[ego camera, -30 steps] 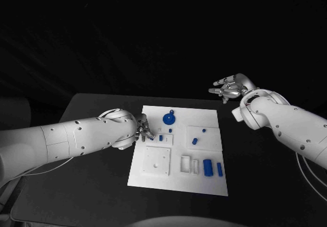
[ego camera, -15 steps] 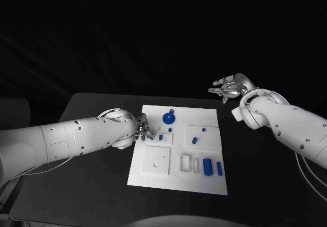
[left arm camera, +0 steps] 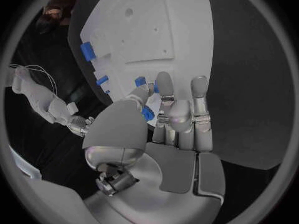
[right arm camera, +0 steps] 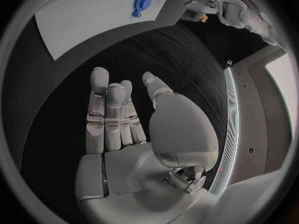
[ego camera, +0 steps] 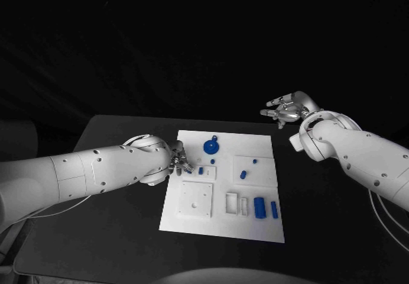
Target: Assemble the parts on the task board
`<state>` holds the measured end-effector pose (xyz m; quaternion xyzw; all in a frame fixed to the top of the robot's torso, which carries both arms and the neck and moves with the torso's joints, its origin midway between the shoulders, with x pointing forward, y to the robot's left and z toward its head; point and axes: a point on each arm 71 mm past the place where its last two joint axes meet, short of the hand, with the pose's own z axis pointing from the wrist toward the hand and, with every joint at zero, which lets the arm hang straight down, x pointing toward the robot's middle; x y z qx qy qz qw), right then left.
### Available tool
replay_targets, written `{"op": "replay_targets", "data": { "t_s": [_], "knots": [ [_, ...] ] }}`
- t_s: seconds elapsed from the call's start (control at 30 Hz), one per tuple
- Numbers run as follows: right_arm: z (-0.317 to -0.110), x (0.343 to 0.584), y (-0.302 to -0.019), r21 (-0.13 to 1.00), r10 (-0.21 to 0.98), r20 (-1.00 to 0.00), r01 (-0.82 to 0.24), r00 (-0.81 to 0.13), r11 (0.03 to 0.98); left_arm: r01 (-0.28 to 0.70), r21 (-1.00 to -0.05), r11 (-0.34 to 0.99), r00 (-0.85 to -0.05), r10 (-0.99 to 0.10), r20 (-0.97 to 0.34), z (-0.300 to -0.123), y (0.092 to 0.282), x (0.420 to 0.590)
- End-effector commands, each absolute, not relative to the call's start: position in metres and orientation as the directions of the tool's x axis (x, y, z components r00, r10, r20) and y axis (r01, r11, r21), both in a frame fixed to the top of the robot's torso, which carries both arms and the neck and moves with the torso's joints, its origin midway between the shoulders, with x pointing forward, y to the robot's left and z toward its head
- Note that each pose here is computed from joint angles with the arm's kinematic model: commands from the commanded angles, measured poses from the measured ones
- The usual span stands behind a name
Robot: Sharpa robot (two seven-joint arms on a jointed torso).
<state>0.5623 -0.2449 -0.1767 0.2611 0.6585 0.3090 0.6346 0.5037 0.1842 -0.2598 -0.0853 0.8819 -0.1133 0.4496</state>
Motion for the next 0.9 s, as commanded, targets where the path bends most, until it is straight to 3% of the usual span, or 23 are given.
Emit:
{"op": "replay_targets", "data": {
  "t_s": [0.03,0.9],
  "knots": [
    [-0.1772,0.562,-0.2434,0.737,0.733,-0.676,-0.06,-0.07,0.674,-0.033,-0.277,0.96,-0.6,-0.241,-0.763,-0.2644,0.18,0.4999],
    [-0.178,0.562,-0.2432,0.737,0.733,-0.676,-0.059,-0.071,0.674,-0.031,-0.281,0.959,-0.596,-0.244,-0.765,-0.264,0.1791,0.5002]
  ]
}}
